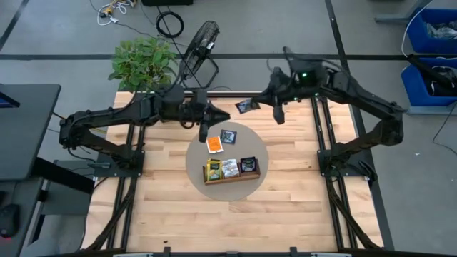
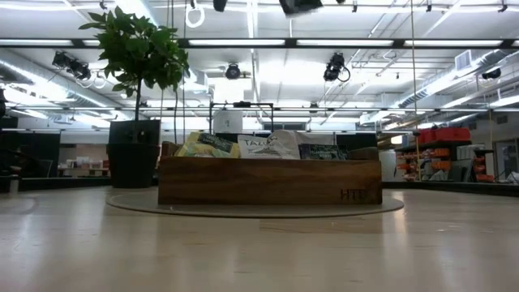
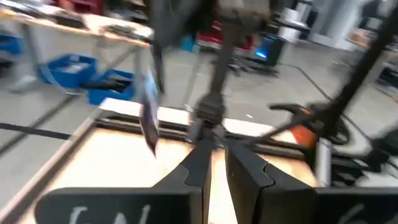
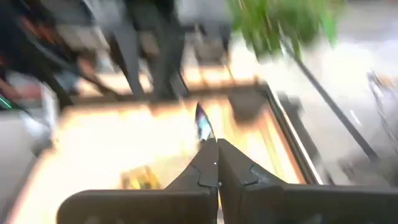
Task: Pick & Place Tea
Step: Put the violet tea bag into the right section of the wooden organizer
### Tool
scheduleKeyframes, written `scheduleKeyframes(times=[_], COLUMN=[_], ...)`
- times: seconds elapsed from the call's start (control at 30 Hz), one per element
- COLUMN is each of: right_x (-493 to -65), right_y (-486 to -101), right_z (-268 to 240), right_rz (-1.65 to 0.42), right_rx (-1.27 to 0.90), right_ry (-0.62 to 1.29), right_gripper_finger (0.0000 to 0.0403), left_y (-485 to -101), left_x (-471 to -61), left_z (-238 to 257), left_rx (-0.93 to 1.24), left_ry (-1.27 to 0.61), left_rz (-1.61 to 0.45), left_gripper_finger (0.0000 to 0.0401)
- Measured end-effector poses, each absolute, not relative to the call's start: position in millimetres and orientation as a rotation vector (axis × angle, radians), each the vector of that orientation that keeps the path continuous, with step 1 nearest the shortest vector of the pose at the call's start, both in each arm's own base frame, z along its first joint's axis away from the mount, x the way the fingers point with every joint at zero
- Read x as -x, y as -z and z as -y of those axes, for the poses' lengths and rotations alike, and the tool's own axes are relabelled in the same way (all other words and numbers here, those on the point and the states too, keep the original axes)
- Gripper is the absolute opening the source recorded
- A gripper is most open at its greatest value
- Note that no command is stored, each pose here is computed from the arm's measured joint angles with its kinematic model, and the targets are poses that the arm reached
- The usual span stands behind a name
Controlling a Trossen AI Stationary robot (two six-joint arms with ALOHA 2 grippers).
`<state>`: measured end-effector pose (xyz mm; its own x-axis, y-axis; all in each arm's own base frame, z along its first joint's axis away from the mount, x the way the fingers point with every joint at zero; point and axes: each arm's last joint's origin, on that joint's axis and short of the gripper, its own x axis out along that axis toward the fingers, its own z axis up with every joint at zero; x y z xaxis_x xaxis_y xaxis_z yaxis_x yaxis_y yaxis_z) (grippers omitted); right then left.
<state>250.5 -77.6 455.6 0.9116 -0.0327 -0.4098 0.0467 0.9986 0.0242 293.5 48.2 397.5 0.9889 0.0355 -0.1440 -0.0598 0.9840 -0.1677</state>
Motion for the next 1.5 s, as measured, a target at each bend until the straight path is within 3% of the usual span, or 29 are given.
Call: scheduleKeyframes(times=[0.17, 0.4, 0.7, 0.87, 1.5], right_x=[-256, -270, -275, -276, -276], right_y=[-437, -433, -435, -435, -432], right_z=[73, 67, 66, 63, 62], right_rz=[-0.597, -0.576, -0.543, -0.540, -0.564], right_rx=[-0.006, 0.015, 0.017, 0.021, 0.013], right_ry=[0.076, 0.044, 0.042, 0.029, 0.024], right_gripper_finger=[0.0000, 0.0000, 0.0000, 0.0000, 0.0000], left_y=[-404, -398, -378, -369, -388], left_x=[-294, -304, -323, -331, -316], left_z=[-52, -53, -56, -59, -46], left_rx=[0.154, 0.072, 0.085, 0.110, -0.030], left_ry=[-0.139, -0.108, -0.110, -0.155, -0.150], left_rz=[-0.064, -0.078, -0.138, -0.159, -0.107], left_gripper_finger=[0.0051, 0.0063, 0.0173, 0.0211, 0.0200])
